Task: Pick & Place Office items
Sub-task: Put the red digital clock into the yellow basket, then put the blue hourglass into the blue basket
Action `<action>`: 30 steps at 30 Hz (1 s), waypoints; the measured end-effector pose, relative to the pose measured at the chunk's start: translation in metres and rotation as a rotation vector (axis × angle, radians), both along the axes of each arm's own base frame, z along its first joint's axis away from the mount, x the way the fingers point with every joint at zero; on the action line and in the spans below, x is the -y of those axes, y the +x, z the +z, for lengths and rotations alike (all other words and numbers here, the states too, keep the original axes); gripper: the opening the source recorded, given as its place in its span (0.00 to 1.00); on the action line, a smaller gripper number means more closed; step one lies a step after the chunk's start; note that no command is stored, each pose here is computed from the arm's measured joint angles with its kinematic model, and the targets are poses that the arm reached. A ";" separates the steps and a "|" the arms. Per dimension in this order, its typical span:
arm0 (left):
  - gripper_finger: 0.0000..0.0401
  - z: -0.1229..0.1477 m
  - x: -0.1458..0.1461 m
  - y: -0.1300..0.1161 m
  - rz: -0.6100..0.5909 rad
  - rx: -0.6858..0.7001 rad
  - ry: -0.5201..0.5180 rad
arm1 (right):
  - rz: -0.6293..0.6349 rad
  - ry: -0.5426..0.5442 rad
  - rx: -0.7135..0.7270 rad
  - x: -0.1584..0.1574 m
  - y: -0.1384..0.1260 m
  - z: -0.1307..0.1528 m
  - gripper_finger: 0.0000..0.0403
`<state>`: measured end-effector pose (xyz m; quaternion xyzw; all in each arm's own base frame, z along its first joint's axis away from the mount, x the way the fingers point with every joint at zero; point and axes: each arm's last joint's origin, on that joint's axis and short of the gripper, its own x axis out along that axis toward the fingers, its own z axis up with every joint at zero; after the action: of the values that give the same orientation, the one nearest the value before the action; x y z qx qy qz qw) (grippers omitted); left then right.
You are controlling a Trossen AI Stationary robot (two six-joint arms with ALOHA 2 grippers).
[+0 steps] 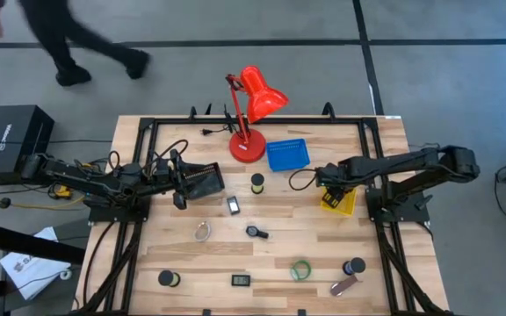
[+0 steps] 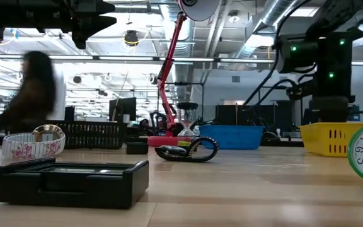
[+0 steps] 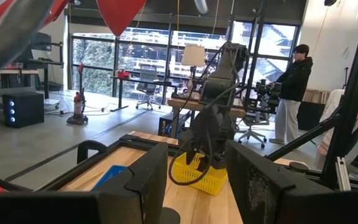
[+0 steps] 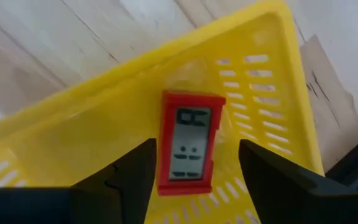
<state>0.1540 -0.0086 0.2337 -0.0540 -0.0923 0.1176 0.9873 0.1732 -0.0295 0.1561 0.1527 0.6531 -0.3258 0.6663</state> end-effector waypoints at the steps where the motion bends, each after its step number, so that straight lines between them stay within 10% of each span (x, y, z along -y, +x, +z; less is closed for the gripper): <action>1: 0.39 0.000 0.000 0.000 0.000 0.000 0.000 | 0.003 0.001 -0.005 0.000 0.000 -0.001 0.56; 30: 0.39 0.000 0.000 0.000 0.000 -0.001 0.000 | 0.098 0.092 -0.050 -0.027 0.023 0.077 0.58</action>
<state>0.1540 -0.0086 0.2336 -0.0539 -0.0918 0.1176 0.9873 0.1959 -0.0027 0.2331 0.1426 0.6906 -0.2661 0.6572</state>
